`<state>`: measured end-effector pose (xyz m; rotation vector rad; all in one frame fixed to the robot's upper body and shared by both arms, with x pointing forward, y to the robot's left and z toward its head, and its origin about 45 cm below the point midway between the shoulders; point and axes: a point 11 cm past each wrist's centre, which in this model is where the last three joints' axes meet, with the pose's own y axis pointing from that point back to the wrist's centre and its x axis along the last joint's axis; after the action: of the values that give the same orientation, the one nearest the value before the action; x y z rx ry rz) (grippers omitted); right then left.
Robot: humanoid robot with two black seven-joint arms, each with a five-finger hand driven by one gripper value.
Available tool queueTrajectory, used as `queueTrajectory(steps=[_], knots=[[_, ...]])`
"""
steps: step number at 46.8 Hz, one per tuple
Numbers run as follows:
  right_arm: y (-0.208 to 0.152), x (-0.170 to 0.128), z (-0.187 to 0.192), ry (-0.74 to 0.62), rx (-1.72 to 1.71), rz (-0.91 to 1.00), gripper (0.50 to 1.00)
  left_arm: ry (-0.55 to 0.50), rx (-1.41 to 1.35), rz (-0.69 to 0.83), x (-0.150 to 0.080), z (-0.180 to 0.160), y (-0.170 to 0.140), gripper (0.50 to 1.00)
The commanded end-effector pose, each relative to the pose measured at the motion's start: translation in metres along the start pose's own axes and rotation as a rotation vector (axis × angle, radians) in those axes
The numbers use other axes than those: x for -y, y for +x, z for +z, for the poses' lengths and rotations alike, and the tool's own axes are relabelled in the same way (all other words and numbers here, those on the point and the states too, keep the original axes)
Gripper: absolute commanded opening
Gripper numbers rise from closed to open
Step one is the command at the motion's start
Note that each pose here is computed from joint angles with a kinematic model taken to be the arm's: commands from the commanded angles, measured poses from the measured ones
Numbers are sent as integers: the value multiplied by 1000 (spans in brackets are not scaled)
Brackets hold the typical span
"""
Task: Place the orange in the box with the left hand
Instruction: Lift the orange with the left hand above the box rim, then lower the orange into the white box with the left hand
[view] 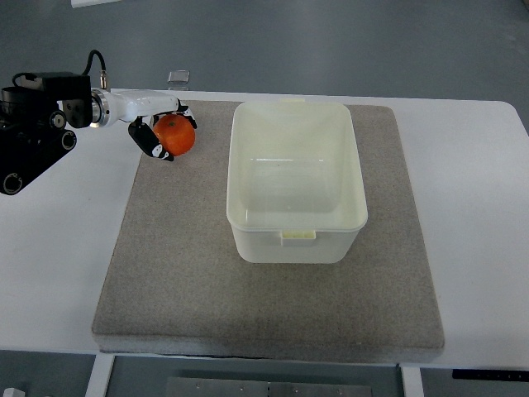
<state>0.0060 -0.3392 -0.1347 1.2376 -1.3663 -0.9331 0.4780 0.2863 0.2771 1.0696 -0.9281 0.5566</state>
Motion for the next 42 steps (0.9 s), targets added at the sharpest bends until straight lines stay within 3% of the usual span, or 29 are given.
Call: queueTrajectory(steps=[1,11,20,42], knots=[[0,0,0,-1,0,0,932,-1,-6,32,-5,-1,17,500],[0,0,0,-1,0,0,932,-20,-59,135,-26,-1,68,500],[0,0,0,-1,0,0,932,-108,4,169,-32,36,95,500],[0,0,0,1,0,0,932,-421,170,130,-41,156,82,500]])
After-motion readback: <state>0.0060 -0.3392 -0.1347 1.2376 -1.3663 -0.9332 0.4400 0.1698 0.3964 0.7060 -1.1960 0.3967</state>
